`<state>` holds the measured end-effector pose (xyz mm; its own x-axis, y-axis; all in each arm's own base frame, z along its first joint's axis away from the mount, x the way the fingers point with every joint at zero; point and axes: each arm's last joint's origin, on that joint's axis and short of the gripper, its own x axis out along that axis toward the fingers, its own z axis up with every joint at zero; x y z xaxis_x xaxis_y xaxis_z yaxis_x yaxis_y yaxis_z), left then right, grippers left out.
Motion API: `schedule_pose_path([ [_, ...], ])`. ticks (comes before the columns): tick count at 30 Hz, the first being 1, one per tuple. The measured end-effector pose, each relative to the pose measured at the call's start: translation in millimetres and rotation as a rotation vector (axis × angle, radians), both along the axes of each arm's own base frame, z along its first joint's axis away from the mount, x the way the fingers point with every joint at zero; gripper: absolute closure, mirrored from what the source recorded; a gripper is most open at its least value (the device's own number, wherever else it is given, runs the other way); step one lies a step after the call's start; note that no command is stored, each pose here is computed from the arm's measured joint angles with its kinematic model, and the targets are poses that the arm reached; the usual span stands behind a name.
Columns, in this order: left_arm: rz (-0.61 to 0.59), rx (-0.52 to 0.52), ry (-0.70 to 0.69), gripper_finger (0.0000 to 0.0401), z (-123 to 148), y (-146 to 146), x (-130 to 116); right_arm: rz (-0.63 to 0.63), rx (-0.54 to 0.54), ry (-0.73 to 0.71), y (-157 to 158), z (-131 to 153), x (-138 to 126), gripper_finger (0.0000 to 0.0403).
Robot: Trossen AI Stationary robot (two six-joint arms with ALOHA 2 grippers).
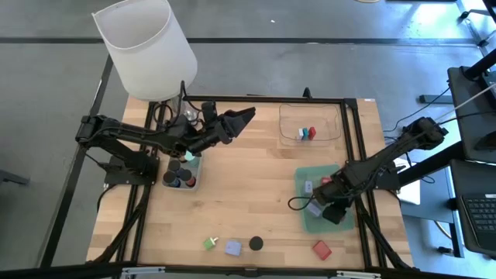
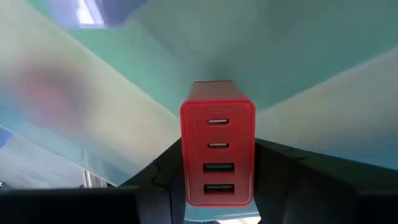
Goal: Pick & Place Office items
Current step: Put the left red charger adapter into the green bin, then put the green charger adapter into the green bin
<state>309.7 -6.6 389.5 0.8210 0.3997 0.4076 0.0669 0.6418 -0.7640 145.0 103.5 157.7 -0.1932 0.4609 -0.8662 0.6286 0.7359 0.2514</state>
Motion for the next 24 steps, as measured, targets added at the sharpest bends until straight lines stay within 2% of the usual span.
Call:
schedule_pose_path([
  [3, 0.0, 0.0, 0.0, 0.0114, 0.0, 0.0, 0.0, 0.015, -0.019, -0.03, -2.0, -0.5, 1.1, 0.0263],
  [8, 0.001, 0.0, 0.0, 0.0114, 0.0, 0.0, 0.0, 0.019, -0.088, -0.082, -5.6, -2.1, 3.5, 0.0215],
  [15, 0.006, 0.0, 0.002, 0.0114, -0.1, 0.2, 0.0, -0.024, -0.113, -0.051, -11.4, 0.5, 4.8, 0.0158],
  [19, 0.025, 0.041, 0.029, 0.0114, -0.7, 0.2, 0.3, -0.004, -0.189, -0.031, -13.6, 17.3, 6.8, 0.0148],
  [24, 0.05, 0.13, 0.161, 0.0114, -8.8, -0.3, 4.0, 0.072, -0.352, -0.081, -15.2, 57.3, 13.8, 0.0147],
])
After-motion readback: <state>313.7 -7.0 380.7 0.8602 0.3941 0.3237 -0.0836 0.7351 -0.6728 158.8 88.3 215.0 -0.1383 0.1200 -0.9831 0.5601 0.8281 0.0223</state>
